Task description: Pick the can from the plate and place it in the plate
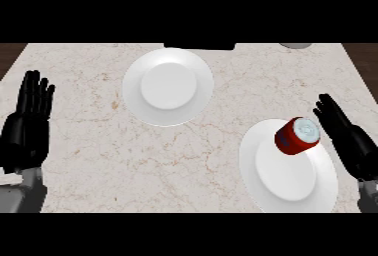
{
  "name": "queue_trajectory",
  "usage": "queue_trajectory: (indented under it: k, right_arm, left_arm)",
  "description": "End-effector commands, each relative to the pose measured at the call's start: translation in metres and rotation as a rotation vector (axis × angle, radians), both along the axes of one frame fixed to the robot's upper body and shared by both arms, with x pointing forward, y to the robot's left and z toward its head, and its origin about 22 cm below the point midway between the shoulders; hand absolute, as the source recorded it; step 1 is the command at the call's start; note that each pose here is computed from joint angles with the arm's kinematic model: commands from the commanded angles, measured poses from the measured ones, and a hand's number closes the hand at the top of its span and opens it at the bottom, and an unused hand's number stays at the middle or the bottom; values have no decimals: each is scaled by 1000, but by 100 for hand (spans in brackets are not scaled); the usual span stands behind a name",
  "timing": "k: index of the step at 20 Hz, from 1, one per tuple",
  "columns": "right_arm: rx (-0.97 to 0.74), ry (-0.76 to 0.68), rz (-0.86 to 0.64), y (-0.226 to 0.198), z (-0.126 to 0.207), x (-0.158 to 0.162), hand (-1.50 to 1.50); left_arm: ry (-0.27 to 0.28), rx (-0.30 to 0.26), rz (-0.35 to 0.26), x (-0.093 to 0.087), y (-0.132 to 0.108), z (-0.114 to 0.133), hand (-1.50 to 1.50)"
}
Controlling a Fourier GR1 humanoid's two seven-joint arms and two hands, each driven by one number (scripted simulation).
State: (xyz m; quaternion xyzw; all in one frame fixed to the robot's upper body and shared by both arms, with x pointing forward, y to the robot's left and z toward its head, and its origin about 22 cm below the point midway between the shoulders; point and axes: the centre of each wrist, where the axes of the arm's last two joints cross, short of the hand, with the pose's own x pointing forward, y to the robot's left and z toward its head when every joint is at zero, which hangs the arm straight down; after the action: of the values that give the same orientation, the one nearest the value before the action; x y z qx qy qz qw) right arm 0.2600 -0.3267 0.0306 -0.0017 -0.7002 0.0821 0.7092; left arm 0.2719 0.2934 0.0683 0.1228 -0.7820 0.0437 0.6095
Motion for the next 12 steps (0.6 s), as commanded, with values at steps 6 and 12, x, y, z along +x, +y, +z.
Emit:
queue_trajectory:
  k: [6, 12]
  right_arm:
    - [-94, -342, 369, 144, 93, 57, 150]
    - [-494, -215, -69, 144, 17, 39, -150]
  left_arm:
    - [15, 186, -256, 24, -22, 30, 0]
    - [91, 155, -302, 17, -22, 18, 0]
